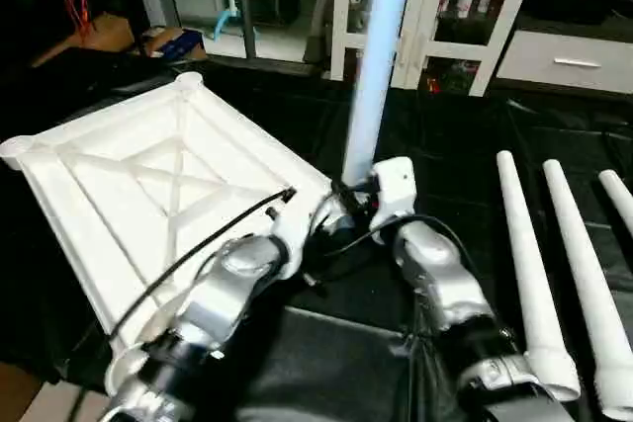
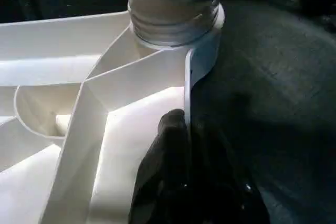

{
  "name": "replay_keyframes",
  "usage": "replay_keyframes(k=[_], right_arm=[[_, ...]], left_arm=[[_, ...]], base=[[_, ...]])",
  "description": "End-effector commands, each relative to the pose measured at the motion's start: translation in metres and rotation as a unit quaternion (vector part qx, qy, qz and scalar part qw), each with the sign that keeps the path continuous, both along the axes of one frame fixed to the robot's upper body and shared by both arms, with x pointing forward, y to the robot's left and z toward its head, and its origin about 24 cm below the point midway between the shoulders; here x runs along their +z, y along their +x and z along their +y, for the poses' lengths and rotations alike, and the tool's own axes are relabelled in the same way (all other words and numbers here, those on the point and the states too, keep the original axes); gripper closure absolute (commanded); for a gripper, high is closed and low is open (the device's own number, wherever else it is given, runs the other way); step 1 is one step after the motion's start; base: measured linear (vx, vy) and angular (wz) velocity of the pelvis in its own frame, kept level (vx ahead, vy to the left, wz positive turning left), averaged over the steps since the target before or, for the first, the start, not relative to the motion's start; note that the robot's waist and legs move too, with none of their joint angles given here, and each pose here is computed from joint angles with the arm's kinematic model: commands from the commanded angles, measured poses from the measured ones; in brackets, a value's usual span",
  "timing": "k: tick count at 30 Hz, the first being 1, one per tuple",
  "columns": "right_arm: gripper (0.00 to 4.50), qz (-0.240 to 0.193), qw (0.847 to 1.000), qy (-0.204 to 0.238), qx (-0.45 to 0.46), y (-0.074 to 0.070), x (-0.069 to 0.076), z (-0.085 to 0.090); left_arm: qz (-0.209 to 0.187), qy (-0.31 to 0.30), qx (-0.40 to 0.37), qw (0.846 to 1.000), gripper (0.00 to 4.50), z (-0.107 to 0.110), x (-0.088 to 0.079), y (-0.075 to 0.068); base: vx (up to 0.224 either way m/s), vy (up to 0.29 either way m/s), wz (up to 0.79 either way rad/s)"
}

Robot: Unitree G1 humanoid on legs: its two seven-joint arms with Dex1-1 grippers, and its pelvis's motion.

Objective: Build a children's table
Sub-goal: Rotate leg to tighten

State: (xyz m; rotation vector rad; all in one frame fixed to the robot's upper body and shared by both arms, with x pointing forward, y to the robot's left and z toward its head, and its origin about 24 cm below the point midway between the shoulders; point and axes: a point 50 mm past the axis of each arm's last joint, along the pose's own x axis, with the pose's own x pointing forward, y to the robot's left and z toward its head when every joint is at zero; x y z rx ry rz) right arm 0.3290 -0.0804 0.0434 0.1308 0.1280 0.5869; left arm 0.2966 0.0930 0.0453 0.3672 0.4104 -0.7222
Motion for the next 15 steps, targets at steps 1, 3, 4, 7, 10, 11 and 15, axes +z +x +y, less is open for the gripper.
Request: replay_keyframes(k=[1, 3, 4, 7, 10, 11, 15], right_arm=[[1.62, -0.025, 0.998, 0.002, 0.059, 0.000, 0.013, -0.001], [1.50, -0.027, 0.996, -0.003, 0.088, -0.001, 0.015, -0.006], [1.40, -0.027, 0.995, -0.004, 0.094, -0.002, 0.015, -0.007], [1.21, -0.026, 0.985, -0.031, 0.170, -0.008, 0.018, -0.021], [1.06, -0.024, 0.972, -0.062, 0.225, -0.015, 0.018, -0.034], [1.06, -0.023, 0.970, -0.067, 0.234, -0.016, 0.018, -0.037], [1.06, -0.015, 0.962, -0.070, 0.262, -0.020, 0.016, -0.044]], left_arm=[[-0.003, -0.009, -0.034, 0.999, 4.50, 0.006, -0.001, -0.009], [-0.003, -0.017, -0.046, 0.999, 4.50, 0.009, 0.000, -0.013], [-0.004, -0.018, -0.048, 0.999, 4.50, 0.010, 0.000, -0.013], [-0.001, -0.033, -0.100, 0.994, 4.50, 0.014, 0.002, -0.027], [0.016, -0.035, -0.139, 0.990, 4.50, 0.019, 0.002, -0.041], [0.020, -0.032, -0.143, 0.989, 4.50, 0.022, 0.001, -0.044], [0.027, -0.027, -0.143, 0.989, 4.50, 0.030, 0.000, -0.049]], base=[[0.000, 0.000, 0.00], [0.000, 0.000, 0.00], [0.000, 0.000, 0.00], [0.000, 0.000, 0.00], [0.000, 0.000, 0.00], [0.000, 0.000, 0.00], [0.000, 0.000, 0.00]])
